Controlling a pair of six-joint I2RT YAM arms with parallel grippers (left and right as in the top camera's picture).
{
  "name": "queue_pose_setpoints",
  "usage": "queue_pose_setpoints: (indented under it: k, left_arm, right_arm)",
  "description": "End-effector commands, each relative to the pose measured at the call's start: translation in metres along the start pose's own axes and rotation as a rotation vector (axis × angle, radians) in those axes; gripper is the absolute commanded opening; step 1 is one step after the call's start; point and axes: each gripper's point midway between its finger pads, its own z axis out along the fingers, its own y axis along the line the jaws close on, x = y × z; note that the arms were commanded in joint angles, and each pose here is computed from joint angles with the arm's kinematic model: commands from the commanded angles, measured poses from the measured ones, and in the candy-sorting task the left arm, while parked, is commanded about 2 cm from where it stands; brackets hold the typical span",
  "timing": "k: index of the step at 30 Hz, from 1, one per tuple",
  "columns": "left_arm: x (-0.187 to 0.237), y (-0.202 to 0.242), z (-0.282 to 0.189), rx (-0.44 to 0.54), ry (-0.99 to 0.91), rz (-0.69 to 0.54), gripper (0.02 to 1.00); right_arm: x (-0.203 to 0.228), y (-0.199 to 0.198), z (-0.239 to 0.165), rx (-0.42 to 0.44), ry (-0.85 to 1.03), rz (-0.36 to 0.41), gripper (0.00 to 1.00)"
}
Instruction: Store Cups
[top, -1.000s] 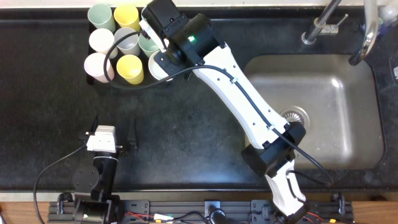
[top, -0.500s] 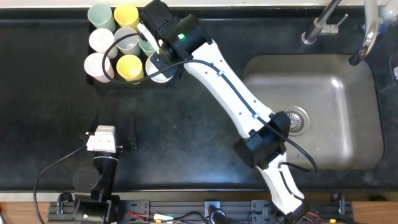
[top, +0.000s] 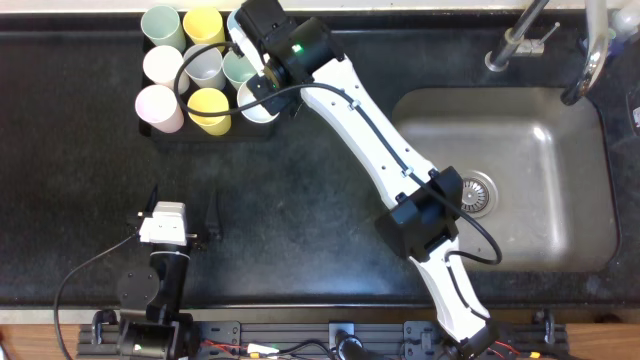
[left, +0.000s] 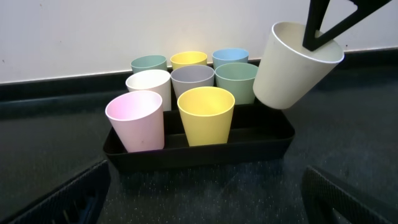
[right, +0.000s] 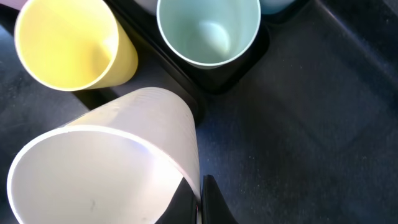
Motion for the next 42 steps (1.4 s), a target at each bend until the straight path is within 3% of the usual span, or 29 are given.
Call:
queue_pose_setpoints:
  k: [1,13,39,41,42]
  left_arm:
    - [0.0,-0.001,0.0,0.009,-0.006,0.018,0.998]
    - [0.0,-0.001,0.0,0.009,-0.006,0.018,0.998]
    - [0.0,-0.001,0.0,0.009,-0.006,0.018,0.998]
    - [0.0,-0.001,0.0,0.009,-0.006,0.018,0.998]
    - [0.0,-0.001,0.0,0.009,-0.006,0.018,0.998]
  right_arm:
    - [0.0,0.007,0.02,-0.028,0.019,0.004,0.042]
    - [-0.001,0.014,0.033,-0.073,0.017,0.004,0.045]
    - [0.006,0.01,0.06,-0.063,0.057,0.002,0.045]
    - [0.006,0.01,0.06,-0.063,0.056,0.002,0.194]
    - [0.006,0.01,0.06,-0.063,0.056,0.002,0.371]
